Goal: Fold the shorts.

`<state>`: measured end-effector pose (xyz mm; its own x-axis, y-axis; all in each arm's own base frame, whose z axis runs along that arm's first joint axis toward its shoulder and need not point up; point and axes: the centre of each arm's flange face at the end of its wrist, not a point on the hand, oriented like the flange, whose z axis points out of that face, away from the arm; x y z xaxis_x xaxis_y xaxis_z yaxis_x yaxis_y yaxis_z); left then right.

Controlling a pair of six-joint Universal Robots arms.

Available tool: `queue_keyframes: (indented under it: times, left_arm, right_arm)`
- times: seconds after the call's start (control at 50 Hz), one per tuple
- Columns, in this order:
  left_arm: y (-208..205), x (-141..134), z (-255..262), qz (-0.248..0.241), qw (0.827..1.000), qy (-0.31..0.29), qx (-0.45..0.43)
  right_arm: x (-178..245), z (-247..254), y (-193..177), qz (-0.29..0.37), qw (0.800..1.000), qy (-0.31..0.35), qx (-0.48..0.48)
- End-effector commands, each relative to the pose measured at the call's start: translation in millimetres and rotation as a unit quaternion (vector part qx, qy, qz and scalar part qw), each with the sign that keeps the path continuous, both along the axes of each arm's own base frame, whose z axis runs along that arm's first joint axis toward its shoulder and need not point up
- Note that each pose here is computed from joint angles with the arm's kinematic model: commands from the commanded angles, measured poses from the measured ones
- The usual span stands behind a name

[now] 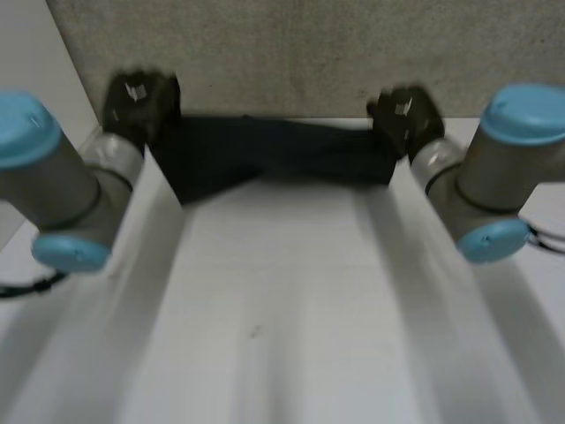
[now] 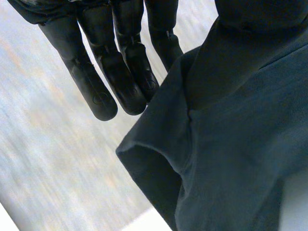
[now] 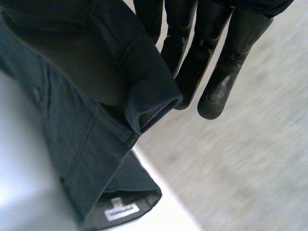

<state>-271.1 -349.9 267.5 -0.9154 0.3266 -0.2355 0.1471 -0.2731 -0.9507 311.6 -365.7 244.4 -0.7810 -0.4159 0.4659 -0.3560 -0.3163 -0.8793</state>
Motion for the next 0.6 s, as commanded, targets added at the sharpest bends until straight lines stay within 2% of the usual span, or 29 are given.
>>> queue_keyframes:
  times: [0.02,0.12,0.26,0.34,0.42,0.44,0.5,0.52,0.56,0.6]
  left_arm:
    - [28,3,-114,-0.006,0.982,-0.131,0.139]
    - [51,10,-128,-0.015,0.963,-0.193,0.187]
    - [90,26,-97,-0.022,0.946,-0.219,0.239]
    - [114,37,-77,-0.022,0.937,-0.229,0.261]
    - [141,48,-64,-0.028,0.921,-0.246,0.3]
    - [153,53,-60,-0.033,0.909,-0.261,0.322]
    - [177,61,-59,-0.054,0.88,-0.3,0.363]
    - [193,65,-60,-0.076,0.857,-0.327,0.391]
    - [206,68,-60,-0.099,0.836,-0.351,0.411]
    - [211,68,-60,-0.117,0.827,-0.367,0.41]
  right_arm:
    - [1,-92,26,0.011,0.983,0.128,0.133]
    - [-6,-82,47,0.016,0.977,0.14,0.159]
    - [-28,-48,90,0.02,0.969,0.156,0.191]
    - [-39,-50,119,0.031,0.952,0.184,0.244]
    - [-54,-49,150,0.043,0.926,0.233,0.295]
    - [-62,-50,166,0.055,0.909,0.266,0.315]
    - [-73,-52,188,0.078,0.882,0.32,0.339]
    - [-81,-52,199,0.089,0.865,0.347,0.35]
    - [-87,-49,206,0.095,0.856,0.363,0.356]
    - [-92,-42,208,0.099,0.858,0.362,0.352]
